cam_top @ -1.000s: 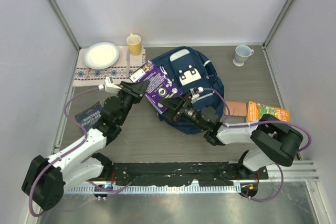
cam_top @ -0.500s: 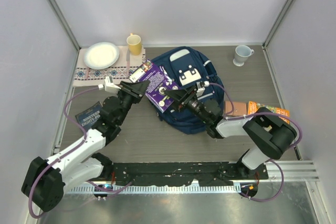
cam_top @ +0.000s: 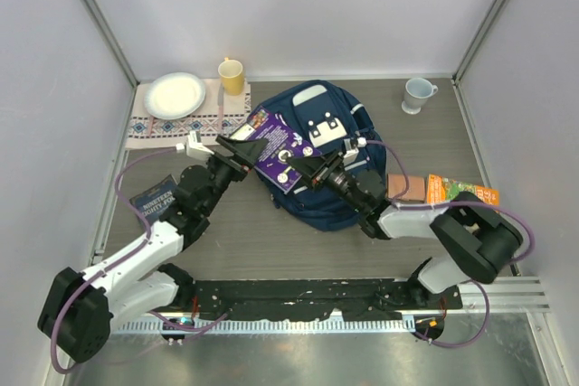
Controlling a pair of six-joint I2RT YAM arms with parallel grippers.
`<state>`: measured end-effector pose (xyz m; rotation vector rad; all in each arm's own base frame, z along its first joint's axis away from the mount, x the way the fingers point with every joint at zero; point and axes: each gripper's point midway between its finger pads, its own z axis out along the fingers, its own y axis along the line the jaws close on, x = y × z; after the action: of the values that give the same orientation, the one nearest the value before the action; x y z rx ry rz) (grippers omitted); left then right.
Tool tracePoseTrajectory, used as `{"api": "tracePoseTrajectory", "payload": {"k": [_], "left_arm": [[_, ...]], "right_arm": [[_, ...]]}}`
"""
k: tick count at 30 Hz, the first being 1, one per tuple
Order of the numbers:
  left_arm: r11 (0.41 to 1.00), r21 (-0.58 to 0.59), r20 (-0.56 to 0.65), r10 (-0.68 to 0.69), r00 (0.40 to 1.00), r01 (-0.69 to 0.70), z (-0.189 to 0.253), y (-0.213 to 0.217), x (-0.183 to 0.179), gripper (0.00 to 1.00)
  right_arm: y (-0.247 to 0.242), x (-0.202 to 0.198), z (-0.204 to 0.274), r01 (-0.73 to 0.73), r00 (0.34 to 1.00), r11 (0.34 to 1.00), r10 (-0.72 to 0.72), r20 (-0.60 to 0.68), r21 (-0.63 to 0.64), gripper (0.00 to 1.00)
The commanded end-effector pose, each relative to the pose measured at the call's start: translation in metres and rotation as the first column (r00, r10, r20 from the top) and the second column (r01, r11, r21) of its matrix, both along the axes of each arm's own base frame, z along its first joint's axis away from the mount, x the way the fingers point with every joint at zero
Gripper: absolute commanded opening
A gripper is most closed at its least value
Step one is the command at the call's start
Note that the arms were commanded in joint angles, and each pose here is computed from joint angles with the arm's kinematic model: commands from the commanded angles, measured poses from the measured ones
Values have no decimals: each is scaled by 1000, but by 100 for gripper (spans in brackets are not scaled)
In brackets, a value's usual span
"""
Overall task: Pack the student bag
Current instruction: Pick up the book from the center of the board.
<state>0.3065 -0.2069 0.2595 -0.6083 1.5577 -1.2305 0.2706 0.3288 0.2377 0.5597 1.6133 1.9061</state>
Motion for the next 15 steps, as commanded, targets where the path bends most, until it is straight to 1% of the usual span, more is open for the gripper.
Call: {"api": "tracePoseTrajectory", "payload": {"k": [1,2,3,4,5,6,7,8,9,10,11,12,13,14,15], "left_arm": [[986,154,40,-77,996,70,4,-7,-12,95],[980,185,52,-80,995,69,11,-6,-13,98],[957,279,23,-84,996,74,-4,-3,-15,99],[946,317,16,-75,997,66,-7,1,-15,100],[932,355,-6,-71,997,68,-13,5,-17,100],[909,411,9,-80,997,69,-16,7,-18,100],[895,440,9,-90,996,77,-18,7,-19,100],[876,475,1,-98,995,86,-20,8,-21,100],[838,538,4,-113,994,93,-26,8,-20,99],[805,583,1,-137,991,111,-30,3,-22,100],[770,632,-6,-108,994,87,-27,6,-19,100],[714,691,-50,-109,993,113,-43,1,-17,100],[632,764,-44,-150,988,130,-47,-9,-23,100],[588,802,-36,-128,991,105,-42,-11,-21,99],[550,829,-29,-140,990,102,-43,-17,-21,100]], "right_arm": [[-23,2,26,138,982,982,-118,149,-131,1],[-34,-4,50,175,969,975,-146,197,-136,1],[-49,8,50,281,950,941,-246,192,-187,1],[-59,12,18,316,947,875,-268,177,-366,1],[-77,11,44,388,920,850,-330,212,-357,1],[-91,11,21,399,916,783,-358,179,-477,1],[-114,18,22,486,870,703,-442,216,-519,1],[-126,18,28,521,848,663,-477,232,-539,1],[-143,12,23,530,834,612,-502,229,-587,1],[-161,14,22,570,796,543,-550,252,-617,1],[-169,13,26,586,780,518,-569,261,-623,1],[-180,8,26,592,768,488,-582,266,-642,1],[-188,7,31,609,750,465,-602,275,-642,1],[-195,6,33,618,739,448,-612,283,-646,1],[-200,3,31,615,735,427,-615,286,-663,1]]}}
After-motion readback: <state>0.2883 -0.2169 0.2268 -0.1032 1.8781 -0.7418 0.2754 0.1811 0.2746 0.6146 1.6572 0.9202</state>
